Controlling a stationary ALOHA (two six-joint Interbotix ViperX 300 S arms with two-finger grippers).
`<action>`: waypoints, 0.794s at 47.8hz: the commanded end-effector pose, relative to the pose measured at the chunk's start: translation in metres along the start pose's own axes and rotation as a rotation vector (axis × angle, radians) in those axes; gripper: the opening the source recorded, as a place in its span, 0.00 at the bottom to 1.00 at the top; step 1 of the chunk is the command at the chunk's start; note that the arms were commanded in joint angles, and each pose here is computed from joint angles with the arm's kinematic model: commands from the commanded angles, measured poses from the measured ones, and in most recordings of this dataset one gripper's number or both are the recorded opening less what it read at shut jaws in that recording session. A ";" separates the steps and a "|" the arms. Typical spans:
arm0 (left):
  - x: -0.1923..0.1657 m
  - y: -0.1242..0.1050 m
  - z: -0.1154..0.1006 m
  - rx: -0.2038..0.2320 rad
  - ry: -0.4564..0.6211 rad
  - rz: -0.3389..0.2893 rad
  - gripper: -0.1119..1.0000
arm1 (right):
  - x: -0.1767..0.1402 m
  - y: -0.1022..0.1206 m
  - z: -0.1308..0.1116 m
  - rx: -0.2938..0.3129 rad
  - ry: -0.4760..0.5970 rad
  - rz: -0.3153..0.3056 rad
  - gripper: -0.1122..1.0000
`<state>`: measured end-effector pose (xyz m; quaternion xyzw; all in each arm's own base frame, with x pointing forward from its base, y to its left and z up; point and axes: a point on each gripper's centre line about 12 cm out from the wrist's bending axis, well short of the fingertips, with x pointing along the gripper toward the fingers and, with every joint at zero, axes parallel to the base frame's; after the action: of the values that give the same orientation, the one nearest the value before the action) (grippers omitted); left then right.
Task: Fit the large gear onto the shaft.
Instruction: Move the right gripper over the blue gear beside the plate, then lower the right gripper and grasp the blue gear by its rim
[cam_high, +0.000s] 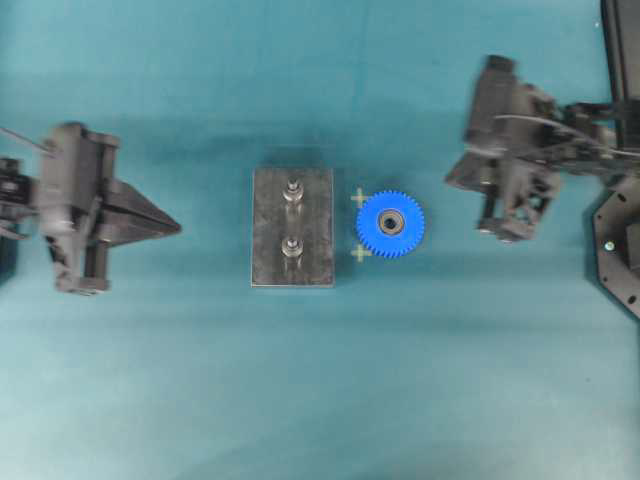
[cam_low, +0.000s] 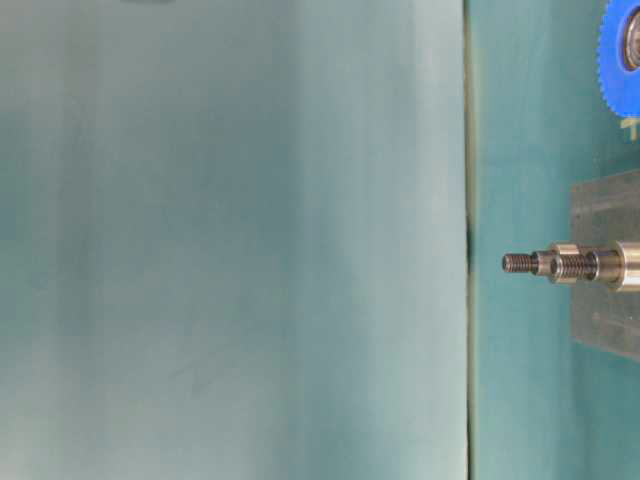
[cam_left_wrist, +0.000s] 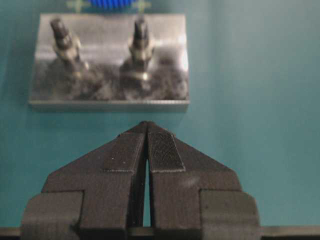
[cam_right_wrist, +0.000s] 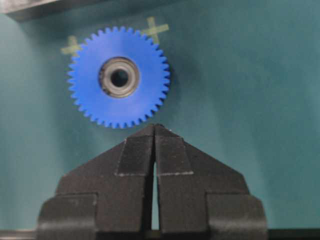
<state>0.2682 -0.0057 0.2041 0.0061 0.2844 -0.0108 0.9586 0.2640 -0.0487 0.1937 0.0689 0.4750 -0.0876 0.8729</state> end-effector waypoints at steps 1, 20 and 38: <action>0.005 0.000 0.011 0.005 -0.018 0.001 0.10 | 0.007 -0.001 0.011 -0.019 0.020 -0.005 0.11; 0.021 0.000 0.011 0.004 -0.032 0.000 0.10 | 0.066 -0.003 0.019 -0.047 0.179 -0.009 0.76; 0.023 0.000 0.008 0.004 -0.028 0.000 0.10 | 0.090 -0.002 0.036 -0.050 0.230 -0.006 0.94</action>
<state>0.2880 -0.0058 0.1896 0.0065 0.2873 -0.0109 0.9578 0.3330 -0.0642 0.1295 0.0584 0.5822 -0.0721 0.8077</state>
